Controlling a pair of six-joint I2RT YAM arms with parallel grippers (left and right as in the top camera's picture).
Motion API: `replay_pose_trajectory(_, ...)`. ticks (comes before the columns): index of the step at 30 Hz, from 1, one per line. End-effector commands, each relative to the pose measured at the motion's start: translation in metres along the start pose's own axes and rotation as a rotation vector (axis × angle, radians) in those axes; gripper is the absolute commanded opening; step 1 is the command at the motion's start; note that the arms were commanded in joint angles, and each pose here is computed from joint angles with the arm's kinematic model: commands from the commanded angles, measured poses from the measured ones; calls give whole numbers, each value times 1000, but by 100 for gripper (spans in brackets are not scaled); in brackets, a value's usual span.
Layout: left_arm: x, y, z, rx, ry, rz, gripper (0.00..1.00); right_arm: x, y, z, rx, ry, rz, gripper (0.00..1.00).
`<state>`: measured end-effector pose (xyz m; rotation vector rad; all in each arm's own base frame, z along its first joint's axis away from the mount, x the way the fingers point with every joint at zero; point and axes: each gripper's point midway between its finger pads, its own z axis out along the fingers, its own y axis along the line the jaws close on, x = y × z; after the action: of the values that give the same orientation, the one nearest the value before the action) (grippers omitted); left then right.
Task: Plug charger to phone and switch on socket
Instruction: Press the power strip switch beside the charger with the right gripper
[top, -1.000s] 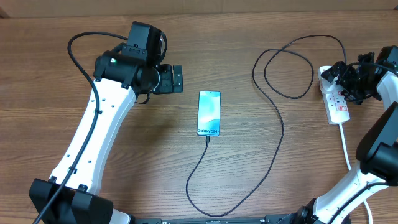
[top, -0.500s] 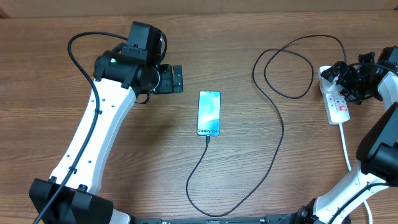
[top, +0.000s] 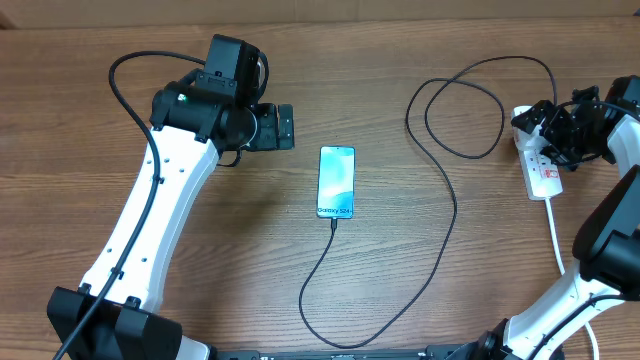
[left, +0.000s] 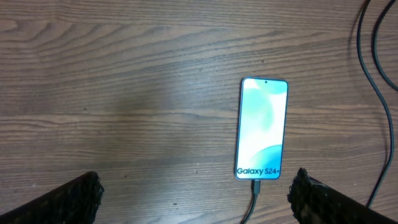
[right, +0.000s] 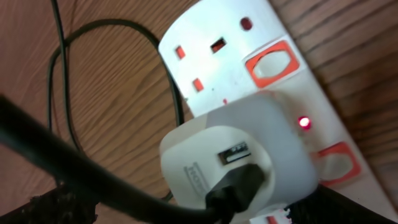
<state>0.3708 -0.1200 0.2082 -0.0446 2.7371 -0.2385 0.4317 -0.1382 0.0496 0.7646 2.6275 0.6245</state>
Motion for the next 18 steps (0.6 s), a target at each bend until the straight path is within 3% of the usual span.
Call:
replay_pose_trajectory(1, -1, -5, -4, 16, -6, 22, 99, 21, 2, 20, -14, 75, 21, 100)
replay_pose_trajectory(18, -1, -5, -4, 16, -6, 22, 100, 9, -13, -5, 39, 32, 111, 100)
